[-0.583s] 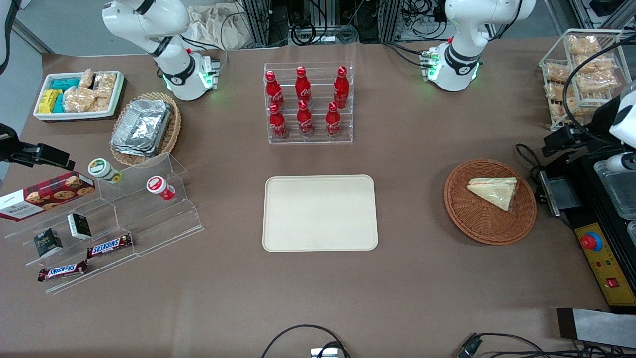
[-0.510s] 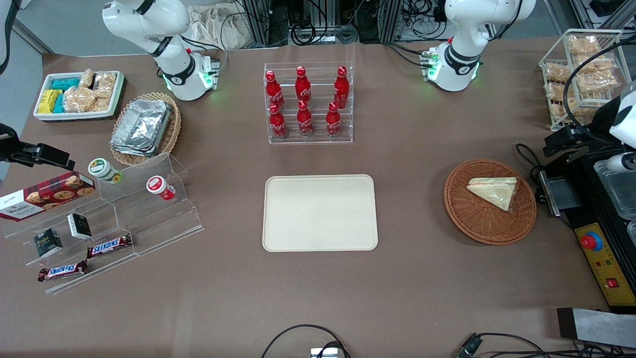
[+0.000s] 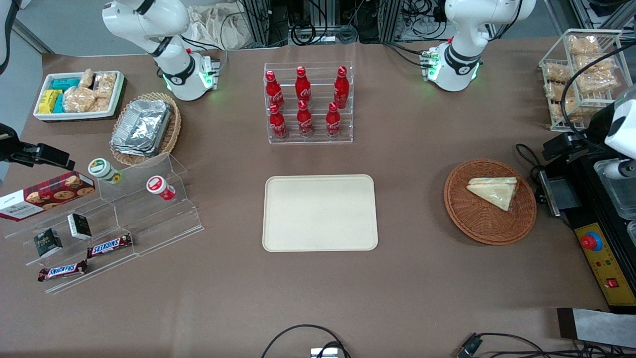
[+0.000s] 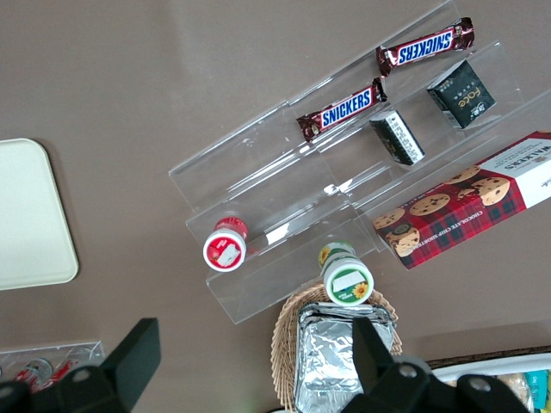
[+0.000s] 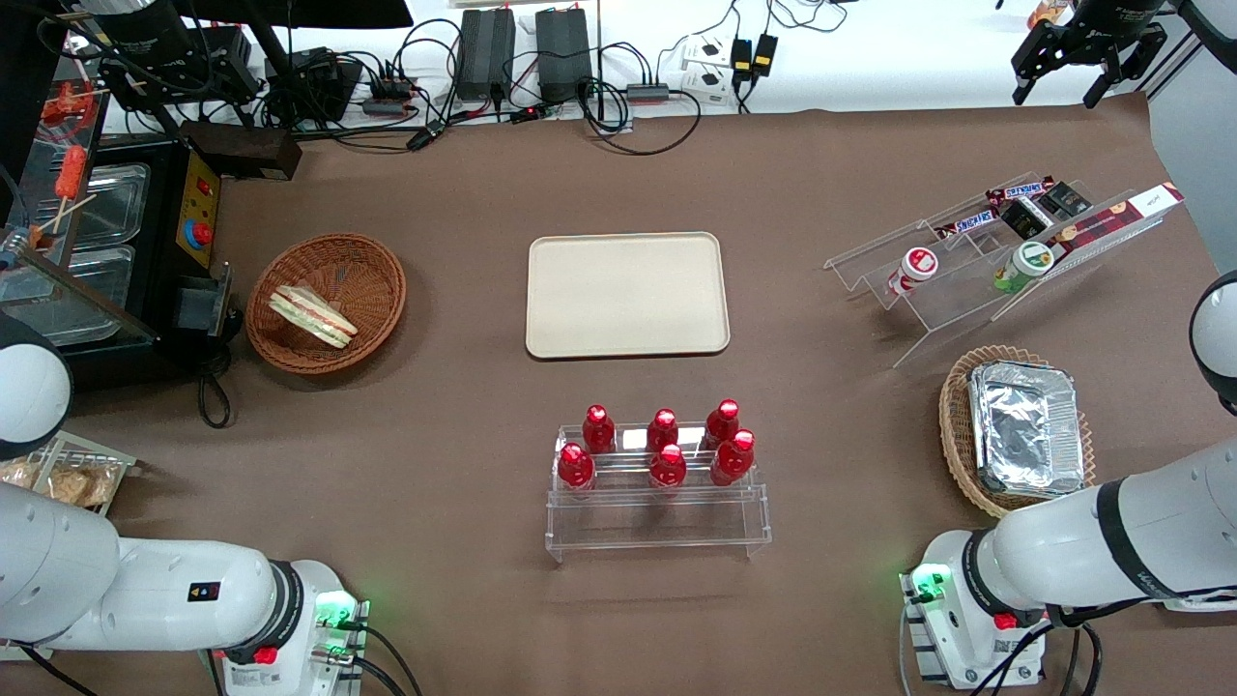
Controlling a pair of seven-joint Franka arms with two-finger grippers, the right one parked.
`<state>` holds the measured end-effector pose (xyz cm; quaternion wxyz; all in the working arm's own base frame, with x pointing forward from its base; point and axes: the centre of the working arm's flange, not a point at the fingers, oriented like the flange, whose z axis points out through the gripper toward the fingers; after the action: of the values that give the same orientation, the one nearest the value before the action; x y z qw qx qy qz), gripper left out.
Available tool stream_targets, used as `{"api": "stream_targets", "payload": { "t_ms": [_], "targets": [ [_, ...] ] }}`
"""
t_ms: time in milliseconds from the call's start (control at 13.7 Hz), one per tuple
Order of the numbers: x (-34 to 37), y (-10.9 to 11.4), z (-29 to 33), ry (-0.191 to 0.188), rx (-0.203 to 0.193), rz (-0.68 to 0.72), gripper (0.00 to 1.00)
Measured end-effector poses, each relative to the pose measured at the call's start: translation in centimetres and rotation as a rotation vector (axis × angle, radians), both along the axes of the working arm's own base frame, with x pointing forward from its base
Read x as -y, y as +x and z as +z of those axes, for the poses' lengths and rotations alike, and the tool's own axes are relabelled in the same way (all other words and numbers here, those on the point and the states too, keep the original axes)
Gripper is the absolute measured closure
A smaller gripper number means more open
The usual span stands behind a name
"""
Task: Place sandwich from basket to tray
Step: 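Move the left gripper down over the wrapped sandwich in the wicker basket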
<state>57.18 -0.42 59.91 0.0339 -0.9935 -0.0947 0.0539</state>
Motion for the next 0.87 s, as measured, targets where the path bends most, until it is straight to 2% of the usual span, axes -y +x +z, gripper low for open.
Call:
{"api": "stream_targets", "payload": {
  "t_ms": [146, 291, 510, 655, 874],
  "targets": [
    [-0.1, 0.4, -2.5, 0.020, -0.036, 0.066, 0.00],
    [-0.3, 1.0, -5.7, 0.033, -0.035, 0.146, 0.00],
    [-2.1, 1.3, -11.0, 0.041, -0.002, 0.267, 0.00],
    [-4.4, 1.2, -13.9, 0.019, 0.033, 0.356, 0.00],
    [-7.2, 0.4, -17.4, -0.018, 0.056, 0.467, 0.00]
  ]
}}
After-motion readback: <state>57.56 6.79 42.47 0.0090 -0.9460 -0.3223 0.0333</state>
